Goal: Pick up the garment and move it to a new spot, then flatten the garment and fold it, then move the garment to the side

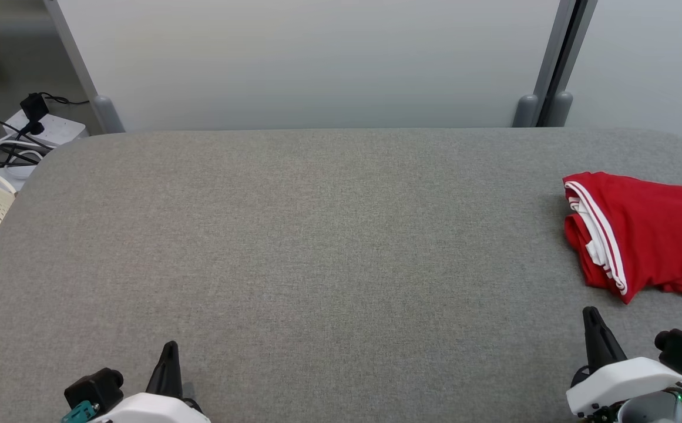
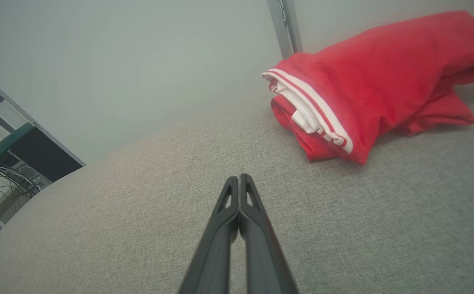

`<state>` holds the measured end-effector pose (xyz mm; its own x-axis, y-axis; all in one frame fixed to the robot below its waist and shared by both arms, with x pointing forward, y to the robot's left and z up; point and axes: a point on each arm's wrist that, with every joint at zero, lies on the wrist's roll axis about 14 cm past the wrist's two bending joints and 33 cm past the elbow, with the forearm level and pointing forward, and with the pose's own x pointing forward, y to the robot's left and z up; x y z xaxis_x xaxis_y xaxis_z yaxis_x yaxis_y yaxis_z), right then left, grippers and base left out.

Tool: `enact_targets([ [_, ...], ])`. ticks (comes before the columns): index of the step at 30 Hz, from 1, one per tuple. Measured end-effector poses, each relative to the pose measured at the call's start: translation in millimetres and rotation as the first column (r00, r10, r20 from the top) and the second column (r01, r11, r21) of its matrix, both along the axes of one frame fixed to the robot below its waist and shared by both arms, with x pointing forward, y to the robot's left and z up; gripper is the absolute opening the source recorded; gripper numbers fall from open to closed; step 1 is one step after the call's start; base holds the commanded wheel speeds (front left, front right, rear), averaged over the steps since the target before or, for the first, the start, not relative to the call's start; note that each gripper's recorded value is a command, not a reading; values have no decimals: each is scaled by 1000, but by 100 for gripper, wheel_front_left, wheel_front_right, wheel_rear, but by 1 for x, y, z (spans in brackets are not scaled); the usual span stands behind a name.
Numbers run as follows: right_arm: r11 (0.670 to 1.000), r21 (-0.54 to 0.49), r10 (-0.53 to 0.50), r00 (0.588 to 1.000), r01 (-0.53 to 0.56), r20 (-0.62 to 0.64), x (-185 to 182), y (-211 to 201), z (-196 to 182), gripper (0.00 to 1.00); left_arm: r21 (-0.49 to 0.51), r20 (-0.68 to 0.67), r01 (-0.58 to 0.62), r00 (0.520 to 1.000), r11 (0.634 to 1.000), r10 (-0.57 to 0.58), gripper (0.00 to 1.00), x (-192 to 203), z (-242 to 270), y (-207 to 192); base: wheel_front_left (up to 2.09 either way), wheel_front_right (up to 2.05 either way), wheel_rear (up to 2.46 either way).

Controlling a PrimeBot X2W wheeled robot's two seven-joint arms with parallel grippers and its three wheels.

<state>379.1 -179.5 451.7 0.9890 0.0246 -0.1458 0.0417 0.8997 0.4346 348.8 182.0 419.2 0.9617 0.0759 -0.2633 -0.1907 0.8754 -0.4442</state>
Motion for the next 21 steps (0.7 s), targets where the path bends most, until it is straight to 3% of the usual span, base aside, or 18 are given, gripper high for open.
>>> enact_targets([
  [21,969,236,-71,997,72,-11,2,-9,6,0,-236,7,-52,998,970,55,0,5,6,2,0,0,0],
])
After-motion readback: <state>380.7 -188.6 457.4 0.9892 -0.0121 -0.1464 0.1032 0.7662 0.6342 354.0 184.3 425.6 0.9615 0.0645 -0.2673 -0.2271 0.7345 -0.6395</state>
